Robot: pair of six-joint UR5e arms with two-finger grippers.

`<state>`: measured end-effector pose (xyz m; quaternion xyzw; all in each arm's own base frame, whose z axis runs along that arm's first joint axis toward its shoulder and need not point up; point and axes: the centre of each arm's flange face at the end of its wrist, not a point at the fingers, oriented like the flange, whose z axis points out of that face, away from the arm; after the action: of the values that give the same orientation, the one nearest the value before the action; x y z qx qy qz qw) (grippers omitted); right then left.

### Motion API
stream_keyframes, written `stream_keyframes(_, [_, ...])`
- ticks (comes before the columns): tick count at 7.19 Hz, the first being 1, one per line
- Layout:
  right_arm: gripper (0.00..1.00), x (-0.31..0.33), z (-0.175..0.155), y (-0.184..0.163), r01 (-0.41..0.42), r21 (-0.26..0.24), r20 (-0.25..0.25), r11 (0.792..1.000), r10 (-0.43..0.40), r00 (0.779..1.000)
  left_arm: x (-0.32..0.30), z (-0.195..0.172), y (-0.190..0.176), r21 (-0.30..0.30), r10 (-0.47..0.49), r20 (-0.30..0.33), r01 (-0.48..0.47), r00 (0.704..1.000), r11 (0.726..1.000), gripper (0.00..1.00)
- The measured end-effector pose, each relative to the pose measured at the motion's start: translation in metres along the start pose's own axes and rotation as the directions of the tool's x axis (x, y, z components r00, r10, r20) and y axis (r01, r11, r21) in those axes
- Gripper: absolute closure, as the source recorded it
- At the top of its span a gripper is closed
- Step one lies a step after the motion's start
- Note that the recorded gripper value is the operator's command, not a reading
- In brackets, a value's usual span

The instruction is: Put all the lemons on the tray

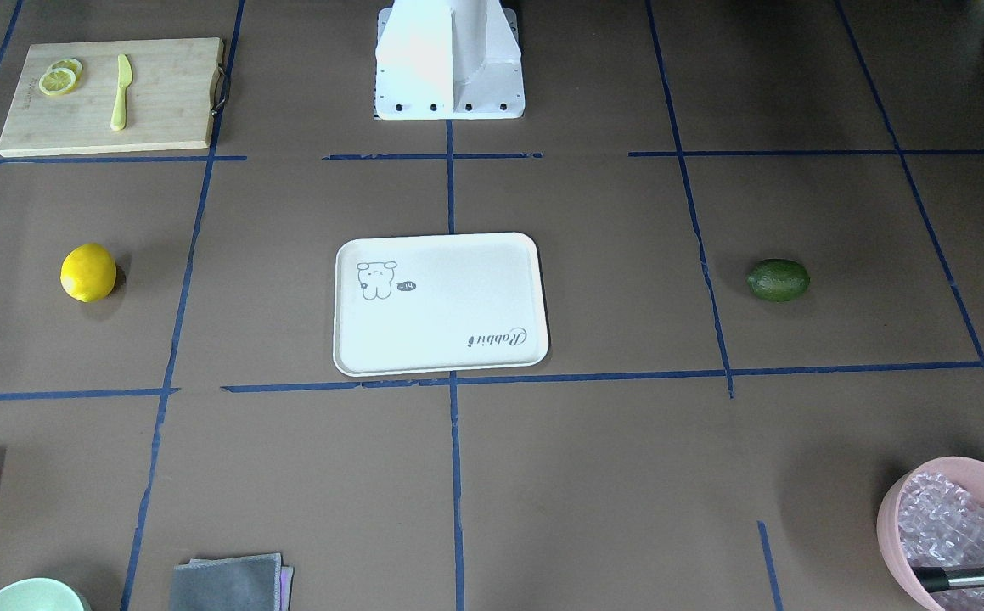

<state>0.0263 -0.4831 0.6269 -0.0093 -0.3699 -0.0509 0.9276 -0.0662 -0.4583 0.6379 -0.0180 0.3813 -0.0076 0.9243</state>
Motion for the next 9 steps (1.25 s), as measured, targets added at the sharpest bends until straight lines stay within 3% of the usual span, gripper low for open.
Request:
stream_keyframes(5, [0.0, -0.002, 0.0, -0.002, 0.021, 0.02, 0.001, 1.0, -0.021, 1.0, -0.003, 0.003, 0.004, -0.001, -0.001, -0.001, 0.001, 1.0, 1.0, 0.0])
stream_keyframes(9, [0.01, -0.023, 0.003, -0.006, 0.056, 0.028, 0.042, 0.998, -0.057, 0.997, -0.003, 0.006, 0.007, -0.005, 0.002, -0.008, -0.002, 1.0, 1.0, 0.0])
